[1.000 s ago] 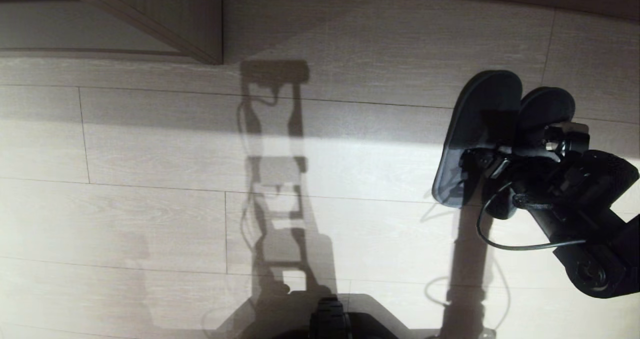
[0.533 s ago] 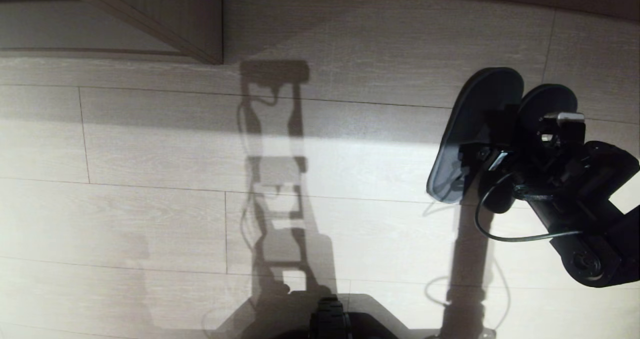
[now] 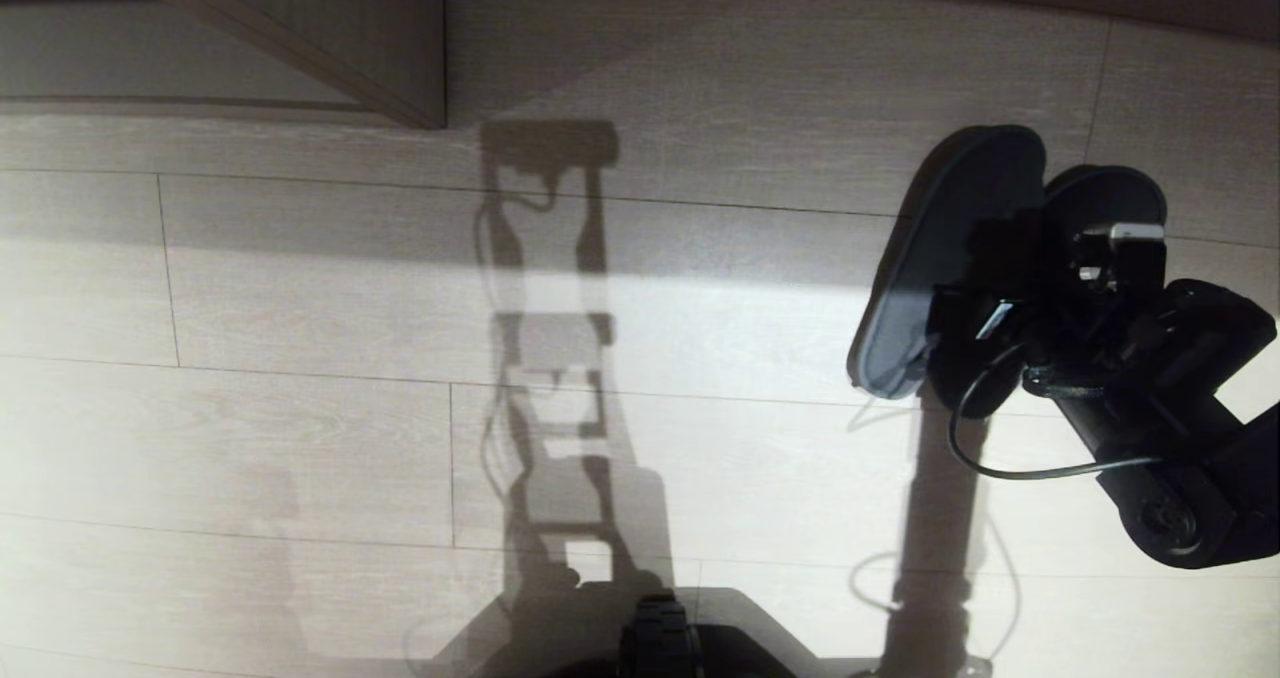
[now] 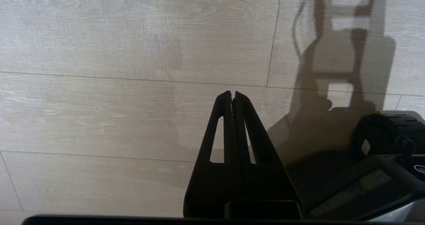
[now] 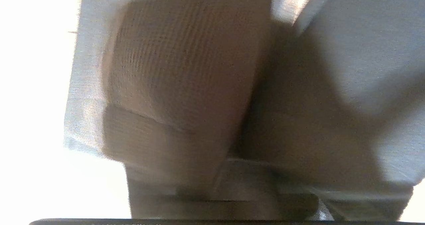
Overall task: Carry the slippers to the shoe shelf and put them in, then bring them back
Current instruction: Pick up the slippers on the floor
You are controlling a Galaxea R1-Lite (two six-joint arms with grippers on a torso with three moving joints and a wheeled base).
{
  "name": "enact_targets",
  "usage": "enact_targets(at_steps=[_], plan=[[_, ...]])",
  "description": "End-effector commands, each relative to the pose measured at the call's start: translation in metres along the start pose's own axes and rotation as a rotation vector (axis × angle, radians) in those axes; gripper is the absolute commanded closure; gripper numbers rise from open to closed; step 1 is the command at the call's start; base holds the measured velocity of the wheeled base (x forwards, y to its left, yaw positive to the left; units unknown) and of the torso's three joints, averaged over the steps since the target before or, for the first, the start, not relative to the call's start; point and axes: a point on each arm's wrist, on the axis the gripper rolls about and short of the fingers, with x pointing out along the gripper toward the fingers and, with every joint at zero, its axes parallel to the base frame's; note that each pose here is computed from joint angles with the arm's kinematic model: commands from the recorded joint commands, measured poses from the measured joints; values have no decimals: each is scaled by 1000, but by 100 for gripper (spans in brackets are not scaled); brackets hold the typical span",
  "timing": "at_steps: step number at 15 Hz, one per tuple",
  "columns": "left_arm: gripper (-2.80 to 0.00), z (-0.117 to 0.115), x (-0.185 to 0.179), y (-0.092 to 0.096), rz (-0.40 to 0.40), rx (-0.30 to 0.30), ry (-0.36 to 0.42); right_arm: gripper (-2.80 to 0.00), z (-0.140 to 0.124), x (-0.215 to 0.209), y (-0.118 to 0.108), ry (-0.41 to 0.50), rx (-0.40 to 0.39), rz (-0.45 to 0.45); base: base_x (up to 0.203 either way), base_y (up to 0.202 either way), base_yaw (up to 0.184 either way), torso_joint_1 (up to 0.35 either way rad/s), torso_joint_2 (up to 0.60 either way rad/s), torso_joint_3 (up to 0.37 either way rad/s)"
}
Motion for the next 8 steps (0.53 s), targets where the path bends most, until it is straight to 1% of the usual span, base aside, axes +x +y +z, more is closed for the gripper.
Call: enact_targets(at_steps=[1,4,5,6,8], plan=[[0,0,0,0,0,-1,0,0,-2,-1,-4,5,-1,0,0,0,0,0,0,0],[0,0,0,0,2,-1,0,0,-8,-7,-9,38,-2,1,0,0,0,0,0,0],[0,0,0,0,0,-1,0,0,-5,-11,-9,37,0,1,0,0,0,0,0,0],[0,0,0,0,0,-1,0,0,7,-18,-10,14,3,9,0,0,0,0,0,0],[0,0,0,0,2,-1,0,0,26,-38,-10,-9,8,55,0,0,0,0,0,0]])
